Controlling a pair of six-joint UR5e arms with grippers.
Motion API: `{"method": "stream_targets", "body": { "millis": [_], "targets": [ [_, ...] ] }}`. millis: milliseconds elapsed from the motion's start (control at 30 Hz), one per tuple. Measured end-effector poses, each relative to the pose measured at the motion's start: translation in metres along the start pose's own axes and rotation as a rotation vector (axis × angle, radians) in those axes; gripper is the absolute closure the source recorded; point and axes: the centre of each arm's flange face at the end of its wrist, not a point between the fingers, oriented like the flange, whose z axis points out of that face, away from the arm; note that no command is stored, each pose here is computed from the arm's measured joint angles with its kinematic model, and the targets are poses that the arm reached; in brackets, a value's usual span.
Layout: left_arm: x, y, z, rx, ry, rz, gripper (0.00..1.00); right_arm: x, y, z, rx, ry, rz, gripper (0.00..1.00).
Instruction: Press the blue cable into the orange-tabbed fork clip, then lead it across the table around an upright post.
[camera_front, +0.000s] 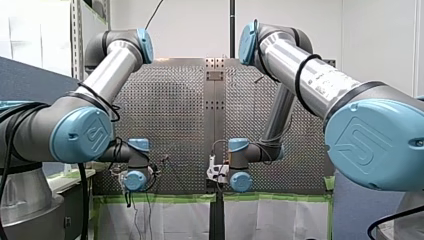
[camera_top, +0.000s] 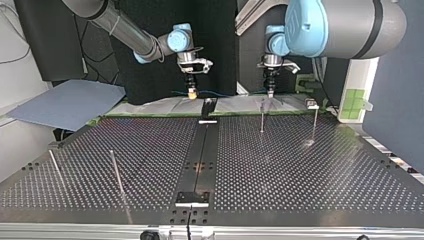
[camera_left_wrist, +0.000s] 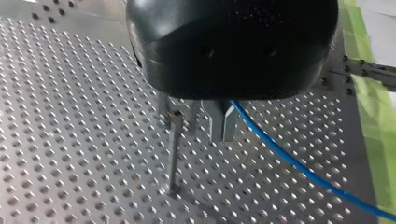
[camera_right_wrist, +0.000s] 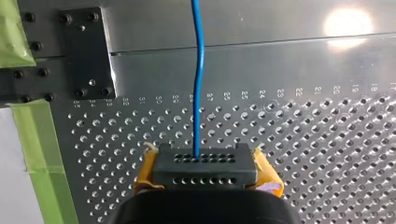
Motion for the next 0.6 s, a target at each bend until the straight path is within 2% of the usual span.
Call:
{"method": "stream_targets", "body": {
  "millis": [133,400,600],
  "targets": [
    [0.007,0.006,0.011,-0.016,0.018,-0.015,1.0,0.002,-0.002,0.003,0.004,0.005,-0.001,1.0],
    [0.001,0.012,0.035,-0.021,0.01,-0.017,1.0,0.005,-0.005,0.006,0.011,0.008,-0.003,1.0],
    [0.005,0.02,0.025,-0.044,0.048,0.024,1.0,0.005,-0.01,0.006,0.018,0.01,-0.024,1.0]
  ]
}}
